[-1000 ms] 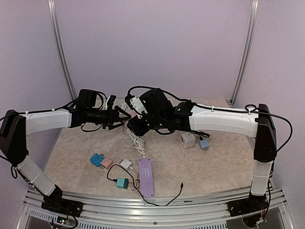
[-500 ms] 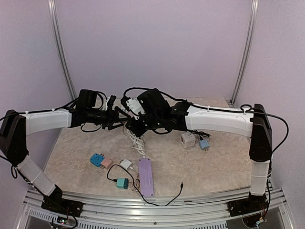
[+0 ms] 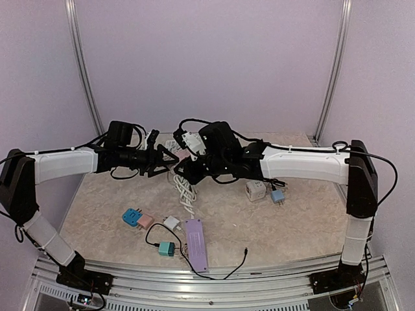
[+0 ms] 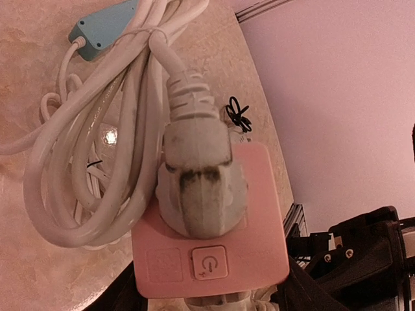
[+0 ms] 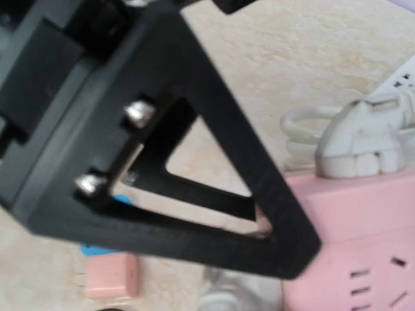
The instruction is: Pull the plug off the socket
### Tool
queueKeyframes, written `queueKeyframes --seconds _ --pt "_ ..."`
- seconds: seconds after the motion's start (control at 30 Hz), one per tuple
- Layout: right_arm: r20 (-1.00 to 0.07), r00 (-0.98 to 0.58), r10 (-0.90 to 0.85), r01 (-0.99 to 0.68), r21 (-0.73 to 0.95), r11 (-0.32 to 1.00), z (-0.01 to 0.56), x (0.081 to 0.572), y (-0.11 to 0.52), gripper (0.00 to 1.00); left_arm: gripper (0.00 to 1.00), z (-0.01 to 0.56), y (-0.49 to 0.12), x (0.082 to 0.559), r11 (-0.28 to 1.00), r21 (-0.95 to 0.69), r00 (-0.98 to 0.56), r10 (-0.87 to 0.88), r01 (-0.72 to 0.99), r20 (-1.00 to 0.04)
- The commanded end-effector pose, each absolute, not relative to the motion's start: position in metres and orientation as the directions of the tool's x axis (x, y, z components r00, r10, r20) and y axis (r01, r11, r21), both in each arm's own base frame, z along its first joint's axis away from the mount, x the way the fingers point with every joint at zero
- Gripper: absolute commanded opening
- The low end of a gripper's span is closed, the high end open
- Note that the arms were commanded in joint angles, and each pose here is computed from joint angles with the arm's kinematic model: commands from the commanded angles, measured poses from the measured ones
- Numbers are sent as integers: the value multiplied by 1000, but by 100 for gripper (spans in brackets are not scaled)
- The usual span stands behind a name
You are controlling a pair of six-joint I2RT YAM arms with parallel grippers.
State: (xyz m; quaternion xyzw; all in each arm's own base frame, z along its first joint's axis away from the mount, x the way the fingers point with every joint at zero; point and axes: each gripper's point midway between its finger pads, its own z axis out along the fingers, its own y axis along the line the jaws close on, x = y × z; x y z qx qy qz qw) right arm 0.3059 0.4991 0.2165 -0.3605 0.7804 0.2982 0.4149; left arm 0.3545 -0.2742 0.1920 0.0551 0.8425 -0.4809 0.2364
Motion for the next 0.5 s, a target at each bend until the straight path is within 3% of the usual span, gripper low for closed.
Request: queueKeyframes --seconds 0.0,0.17,0.47 --pt "-891 -431 -141 -806 310 505 257 310 484 0 77 253 -286 357 425 -764 -801 -134 486 -584" --pt "-886 -462 -30 -795 399 456 276 313 467 0 95 264 -287 352 394 -749 -774 -132 533 -620" --pt "-862 -495 110 -805 502 316 310 304 444 0 96 297 -290 334 336 -697 -699 -138 633 -701"
